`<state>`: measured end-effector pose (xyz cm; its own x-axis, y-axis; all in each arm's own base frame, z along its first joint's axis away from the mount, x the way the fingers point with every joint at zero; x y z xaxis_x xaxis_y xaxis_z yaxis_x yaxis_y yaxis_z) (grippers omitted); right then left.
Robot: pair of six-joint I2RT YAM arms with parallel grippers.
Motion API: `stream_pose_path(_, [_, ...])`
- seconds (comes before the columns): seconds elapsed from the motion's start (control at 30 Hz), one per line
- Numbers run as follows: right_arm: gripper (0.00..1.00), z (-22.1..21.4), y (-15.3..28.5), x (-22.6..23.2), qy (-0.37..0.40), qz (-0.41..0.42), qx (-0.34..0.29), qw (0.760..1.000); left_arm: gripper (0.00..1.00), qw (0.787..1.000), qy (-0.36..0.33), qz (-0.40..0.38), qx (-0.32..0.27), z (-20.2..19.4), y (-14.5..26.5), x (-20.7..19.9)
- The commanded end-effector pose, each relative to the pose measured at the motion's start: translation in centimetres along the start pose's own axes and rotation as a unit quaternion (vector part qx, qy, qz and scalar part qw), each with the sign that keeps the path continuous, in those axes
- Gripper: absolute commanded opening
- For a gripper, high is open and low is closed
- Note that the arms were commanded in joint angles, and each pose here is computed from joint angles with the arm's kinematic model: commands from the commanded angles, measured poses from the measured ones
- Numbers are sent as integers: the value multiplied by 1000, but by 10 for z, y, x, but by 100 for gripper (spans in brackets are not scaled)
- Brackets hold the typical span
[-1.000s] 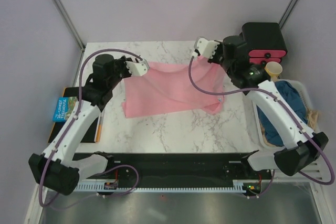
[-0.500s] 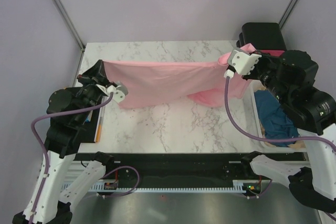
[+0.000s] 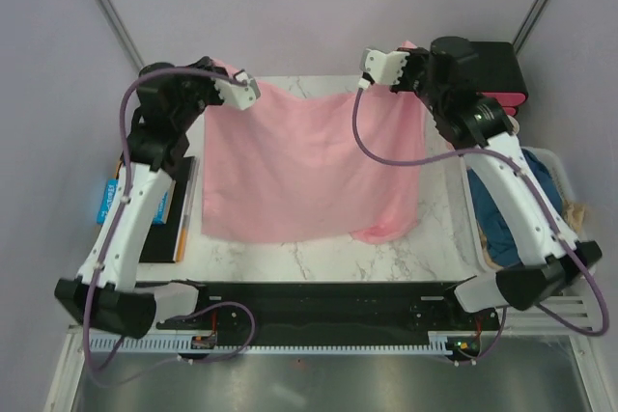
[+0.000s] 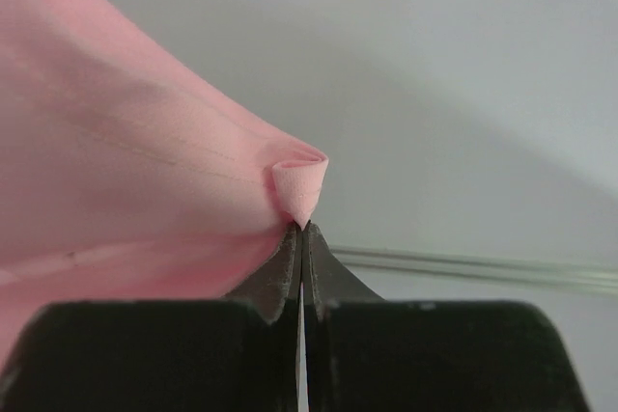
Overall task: Fold and stack the t-shirts
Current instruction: Flatten out the tshirt
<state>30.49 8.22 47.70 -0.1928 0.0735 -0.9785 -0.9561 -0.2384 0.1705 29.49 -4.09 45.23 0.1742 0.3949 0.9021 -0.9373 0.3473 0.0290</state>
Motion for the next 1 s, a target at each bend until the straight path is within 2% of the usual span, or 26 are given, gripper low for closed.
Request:
stream_pose_path(0.0, [0,-8,-52,-23,16,-67,15,998,2,998,-49,4,26,-25,-53,24])
stream_pose_path(0.03, [0,-14,-70,-23,23,-71,30,997,2,997,-56,22,39,-32,-69,37])
stream_pose_path(0.07, [0,-16,-68,-47,20,-115,32,993,2,997,-60,38,43,-36,-77,46])
stream_pose_path(0.13, [0,-24,-83,-64,39,-150,44,987,2,990,-71,112,41,-36,-92,84])
stream_pose_path(0.2, [0,-27,-73,-101,52,-210,52,975,2,984,-82,156,36,-30,-95,112])
stream_pose_path(0.23, [0,-33,-83,-107,60,-226,59,971,2,973,-90,213,26,-15,-83,145])
stream_pose_path(0.3, [0,-33,-62,-143,75,-287,61,953,2,964,-96,247,16,-8,-84,163])
stream_pose_path(0.33, [0,-33,-53,-155,79,-317,63,943,2,945,-108,309,-11,8,-66,187])
stream_pose_path(0.4, [0,-29,-36,-169,107,-350,52,929,2,927,-118,353,-33,25,-43,203])
stream_pose_path(0.43, [0,-26,-12,-180,112,-382,45,916,2,923,-117,365,-41,28,-38,205])
stream_pose_path(0.5, [0,-24,-9,-175,124,-377,27,918,2,912,-109,391,-60,40,-11,212])
stream_pose_path(0.53, [0,-24,6,-176,123,-379,26,917,2,921,-104,371,-53,32,-18,198])
stream_pose_path(0.6, [0,-28,-15,-141,123,-319,25,939,2,919,-108,375,-56,33,-2,189])
stream_pose_path(0.63, [0,-30,-6,-132,119,-309,31,943,2,938,-105,327,-38,11,-23,155])
stream_pose_path(0.67, [0,-35,-30,-92,120,-249,30,961,2,945,-107,308,-34,3,-27,138])
stream_pose_path(0.7, [0,-37,-34,-73,118,-224,27,967,2,947,-109,299,-36,-2,-25,122])
stream_pose_path(0.73, [0,-37,-23,-62,106,-214,17,971,2,964,-106,243,-25,-22,-31,78])
stream_pose_path(0.77, [0,-42,-39,-19,103,-156,15,982,2,970,-104,217,-22,-30,-29,56])
stream_pose_path(0.8, [0,-44,-39,-1,98,-136,12,986,2,977,-104,187,-18,-40,-29,31])
stream_pose_path(0.83, [0,-46,-32,18,82,-105,8,991,2,985,-127,112,-11,-59,-26,-22])
stream_pose_path(0.87, [0,-51,-39,58,77,-48,10,996,2,977,-197,82,-21,-65,-23,-54])
stream_pose_path(0.9, [0,-52,-37,78,70,-20,9,997,2,960,-257,94,-51,-68,-16,-76])
stream_pose_path(0.93, [0,-54,-29,97,63,14,10,998,2,959,-242,106,-99,-71,-6,-114])
stream_pose_path(0.97, [0,-57,-28,130,67,60,7,996,2,964,-237,78,-94,-69,1,-128])
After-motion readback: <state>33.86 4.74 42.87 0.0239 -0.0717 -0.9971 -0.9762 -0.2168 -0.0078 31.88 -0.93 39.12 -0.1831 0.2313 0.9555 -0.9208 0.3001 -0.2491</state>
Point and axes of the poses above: each gripper's point midway between its finger pads, its own y axis back along the fingers, its own x axis along the line the jaws close on, z = x × y, the point moved 9 cm from there along y, back along the fingers, and after that the axes turned 10 degrees about y, right-handed, at the moved point
